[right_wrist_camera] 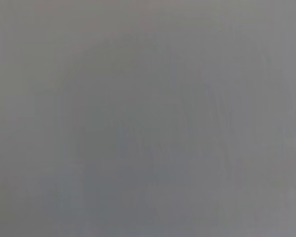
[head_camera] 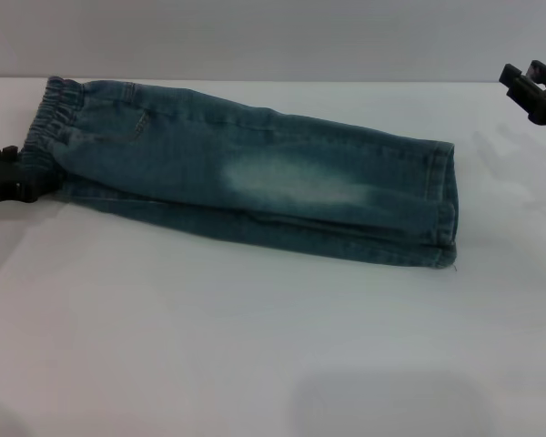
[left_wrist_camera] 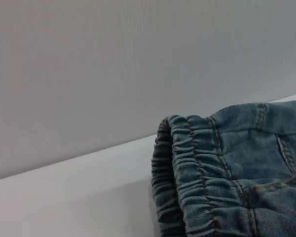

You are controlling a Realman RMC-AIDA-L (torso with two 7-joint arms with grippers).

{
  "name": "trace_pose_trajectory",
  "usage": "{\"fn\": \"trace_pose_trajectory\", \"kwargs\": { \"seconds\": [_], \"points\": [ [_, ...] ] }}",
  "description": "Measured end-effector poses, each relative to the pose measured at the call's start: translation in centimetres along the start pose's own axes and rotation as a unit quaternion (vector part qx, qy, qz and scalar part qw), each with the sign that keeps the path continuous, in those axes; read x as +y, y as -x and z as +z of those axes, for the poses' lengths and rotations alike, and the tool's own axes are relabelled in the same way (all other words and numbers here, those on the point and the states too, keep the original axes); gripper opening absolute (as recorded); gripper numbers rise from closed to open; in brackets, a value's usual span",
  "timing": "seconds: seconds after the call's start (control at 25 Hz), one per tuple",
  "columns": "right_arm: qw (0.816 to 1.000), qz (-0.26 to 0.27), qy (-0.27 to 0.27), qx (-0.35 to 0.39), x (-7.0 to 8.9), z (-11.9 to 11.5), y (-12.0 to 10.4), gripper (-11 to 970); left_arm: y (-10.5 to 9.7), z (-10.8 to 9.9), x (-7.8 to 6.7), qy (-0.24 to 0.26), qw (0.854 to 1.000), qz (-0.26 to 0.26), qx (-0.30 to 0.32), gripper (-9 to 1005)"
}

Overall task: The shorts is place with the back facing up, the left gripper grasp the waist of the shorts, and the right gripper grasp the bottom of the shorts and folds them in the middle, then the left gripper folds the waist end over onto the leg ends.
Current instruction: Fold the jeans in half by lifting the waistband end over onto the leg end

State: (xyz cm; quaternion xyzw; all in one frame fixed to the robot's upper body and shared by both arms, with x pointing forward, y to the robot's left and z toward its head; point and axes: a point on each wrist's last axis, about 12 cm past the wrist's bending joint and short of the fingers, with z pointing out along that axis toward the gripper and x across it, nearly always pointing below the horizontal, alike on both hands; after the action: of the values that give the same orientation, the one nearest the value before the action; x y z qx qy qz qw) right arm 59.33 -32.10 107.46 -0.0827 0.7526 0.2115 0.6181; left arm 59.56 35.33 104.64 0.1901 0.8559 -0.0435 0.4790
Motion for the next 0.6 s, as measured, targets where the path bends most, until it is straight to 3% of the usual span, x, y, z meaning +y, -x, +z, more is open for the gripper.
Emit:
{"fn": "trace_pose_trajectory", "kwargs": {
  "seconds": [0.52,0.6],
  "points": [
    [1.000,0.000,0.000,-0.003,0.00,-0.02,0.07,437,0.19,0.11,-0.47,-0.021,1.000,0.003,-0.001,770],
    [1.000,0.000,-0.001,-0.003,-0.03,-0.05,0.10,437,0.17,0.13,-0.54,-0.021,1.000,0.003,-0.001,705]
  ]
}}
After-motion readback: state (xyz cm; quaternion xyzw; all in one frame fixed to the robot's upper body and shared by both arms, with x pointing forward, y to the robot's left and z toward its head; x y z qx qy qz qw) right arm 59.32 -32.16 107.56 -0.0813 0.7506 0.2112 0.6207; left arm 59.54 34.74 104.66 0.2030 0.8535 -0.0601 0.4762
